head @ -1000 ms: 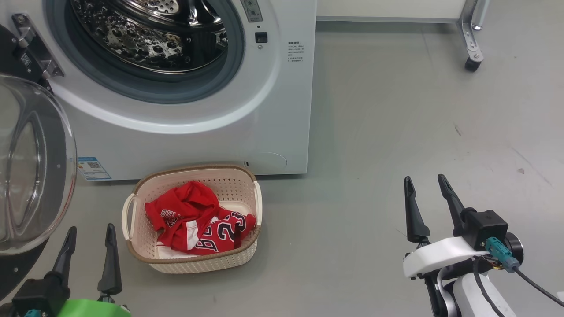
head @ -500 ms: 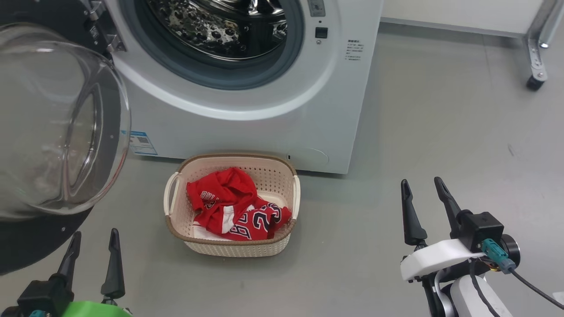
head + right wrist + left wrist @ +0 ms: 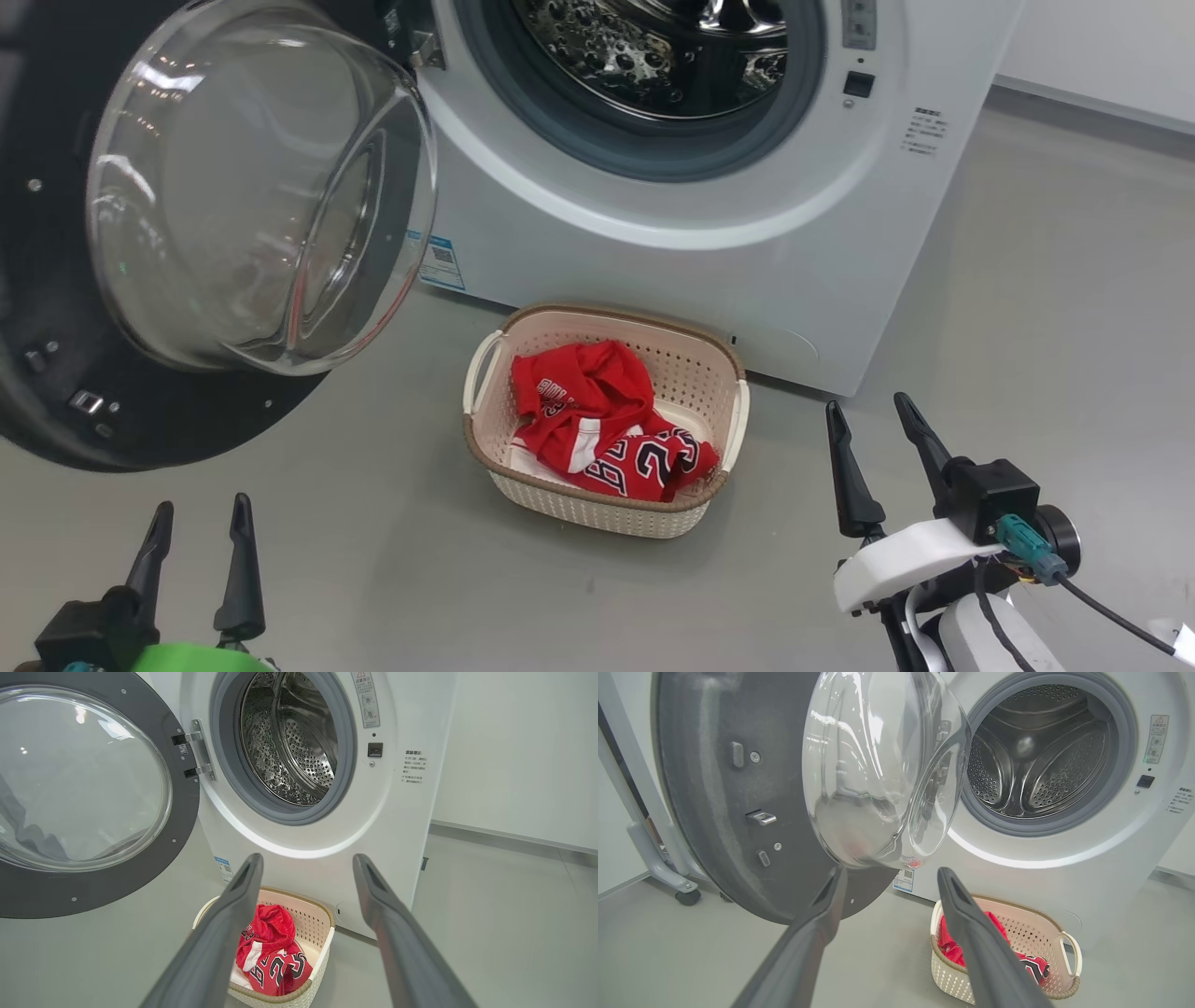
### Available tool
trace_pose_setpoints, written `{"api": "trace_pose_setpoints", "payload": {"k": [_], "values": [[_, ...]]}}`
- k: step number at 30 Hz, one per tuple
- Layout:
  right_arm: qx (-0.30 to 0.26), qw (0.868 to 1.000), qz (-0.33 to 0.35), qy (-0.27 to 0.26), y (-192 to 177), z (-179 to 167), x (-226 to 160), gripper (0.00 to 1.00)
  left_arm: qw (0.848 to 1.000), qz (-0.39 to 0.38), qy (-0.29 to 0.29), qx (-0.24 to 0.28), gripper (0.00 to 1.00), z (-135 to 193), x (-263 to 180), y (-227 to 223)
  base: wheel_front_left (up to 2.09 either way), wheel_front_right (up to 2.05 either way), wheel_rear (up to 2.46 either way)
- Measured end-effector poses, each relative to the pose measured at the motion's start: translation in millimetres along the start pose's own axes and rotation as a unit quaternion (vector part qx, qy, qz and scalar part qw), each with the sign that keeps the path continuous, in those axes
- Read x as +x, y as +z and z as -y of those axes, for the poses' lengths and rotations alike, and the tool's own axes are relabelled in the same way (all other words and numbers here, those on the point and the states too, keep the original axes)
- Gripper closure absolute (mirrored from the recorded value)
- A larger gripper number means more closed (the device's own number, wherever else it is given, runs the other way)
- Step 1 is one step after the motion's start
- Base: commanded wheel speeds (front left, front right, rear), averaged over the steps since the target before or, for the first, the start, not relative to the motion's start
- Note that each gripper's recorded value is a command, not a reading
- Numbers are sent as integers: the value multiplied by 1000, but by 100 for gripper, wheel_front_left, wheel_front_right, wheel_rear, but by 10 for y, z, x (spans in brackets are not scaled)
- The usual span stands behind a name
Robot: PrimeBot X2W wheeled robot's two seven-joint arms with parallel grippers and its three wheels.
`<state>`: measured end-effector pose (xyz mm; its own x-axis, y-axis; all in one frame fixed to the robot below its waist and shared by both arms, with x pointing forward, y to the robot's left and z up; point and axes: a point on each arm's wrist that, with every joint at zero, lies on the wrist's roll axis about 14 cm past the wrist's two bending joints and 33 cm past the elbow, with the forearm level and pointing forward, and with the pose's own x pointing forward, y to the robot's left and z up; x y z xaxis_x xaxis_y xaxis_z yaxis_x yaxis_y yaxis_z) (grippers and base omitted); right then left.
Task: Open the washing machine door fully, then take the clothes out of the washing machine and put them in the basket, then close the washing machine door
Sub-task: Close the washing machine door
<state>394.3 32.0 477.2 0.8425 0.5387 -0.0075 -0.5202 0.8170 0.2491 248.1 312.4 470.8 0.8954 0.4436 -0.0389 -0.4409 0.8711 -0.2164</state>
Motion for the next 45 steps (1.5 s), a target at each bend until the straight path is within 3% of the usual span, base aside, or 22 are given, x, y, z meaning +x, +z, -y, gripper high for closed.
{"api": "trace_pose_setpoints", "payload": {"k": [13, 37, 38, 40, 43, 45], "values": [[0, 991, -28, 134, -193, -764, 278, 0, 991, 30, 132, -14, 0, -727, -343, 191, 0, 0, 0], [-1, 987, -43, 152, -282, -843, 391, 0, 984, 36, 172, -38, 0, -892, -421, 208, 0, 0, 0], [1, 987, -43, 152, -284, -846, 391, 0, 984, 35, 171, -38, 23, -889, -420, 204, 0, 0, 0], [3, 987, -45, 153, -290, -853, 390, 0, 983, 35, 170, -52, 100, -882, -421, 184, 0, 0, 0], [4, 987, -46, 154, -301, -861, 386, 0, 980, 37, 175, -88, 100, -894, -431, 150, 0, 0, 0], [5, 987, -47, 154, -307, -860, 389, 0, 972, 40, 184, -140, 100, -920, -453, 93, 0, 0, 0]]}}
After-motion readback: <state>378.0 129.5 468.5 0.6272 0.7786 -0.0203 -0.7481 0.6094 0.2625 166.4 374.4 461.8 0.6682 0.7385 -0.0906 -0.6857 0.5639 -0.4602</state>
